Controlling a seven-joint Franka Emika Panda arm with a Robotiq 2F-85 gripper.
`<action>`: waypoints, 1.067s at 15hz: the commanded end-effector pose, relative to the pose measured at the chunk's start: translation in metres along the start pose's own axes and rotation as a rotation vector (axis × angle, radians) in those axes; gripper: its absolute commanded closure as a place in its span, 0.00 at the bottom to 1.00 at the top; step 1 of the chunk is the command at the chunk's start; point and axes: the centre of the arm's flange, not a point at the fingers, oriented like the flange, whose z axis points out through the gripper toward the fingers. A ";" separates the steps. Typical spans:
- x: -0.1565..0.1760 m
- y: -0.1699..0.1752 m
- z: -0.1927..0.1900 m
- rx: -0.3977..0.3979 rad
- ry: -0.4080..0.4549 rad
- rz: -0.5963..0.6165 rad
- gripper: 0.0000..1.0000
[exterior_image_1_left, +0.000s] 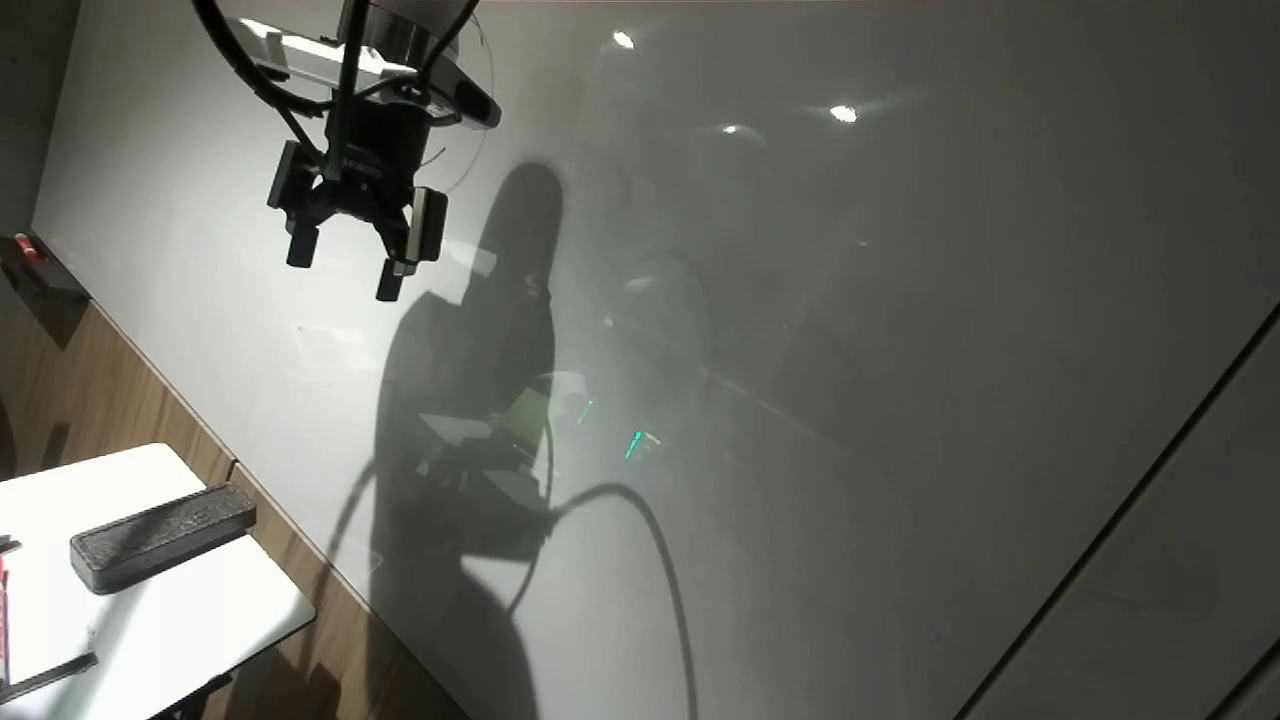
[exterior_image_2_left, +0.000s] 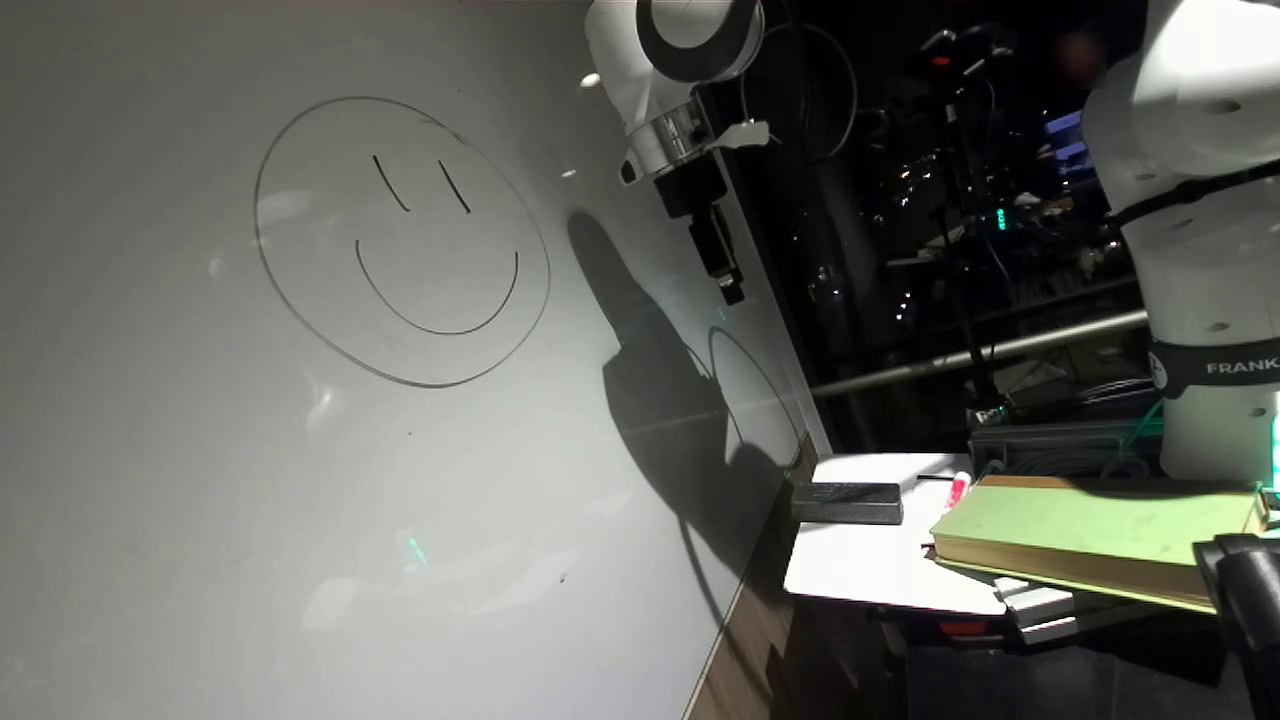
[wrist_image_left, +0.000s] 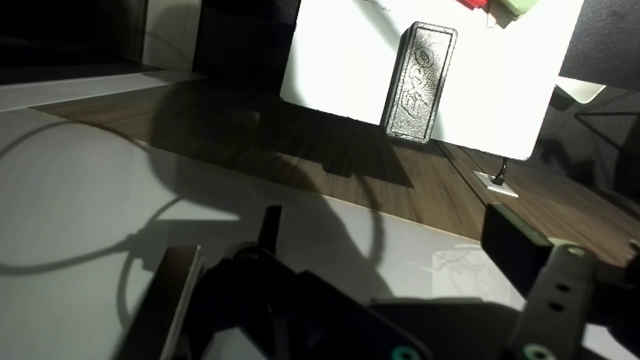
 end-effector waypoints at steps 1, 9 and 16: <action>0.000 0.000 0.000 0.000 0.000 0.000 0.00; -0.006 -0.012 0.006 -0.004 0.022 -0.009 0.00; -0.041 -0.080 0.054 -0.032 0.125 0.009 0.00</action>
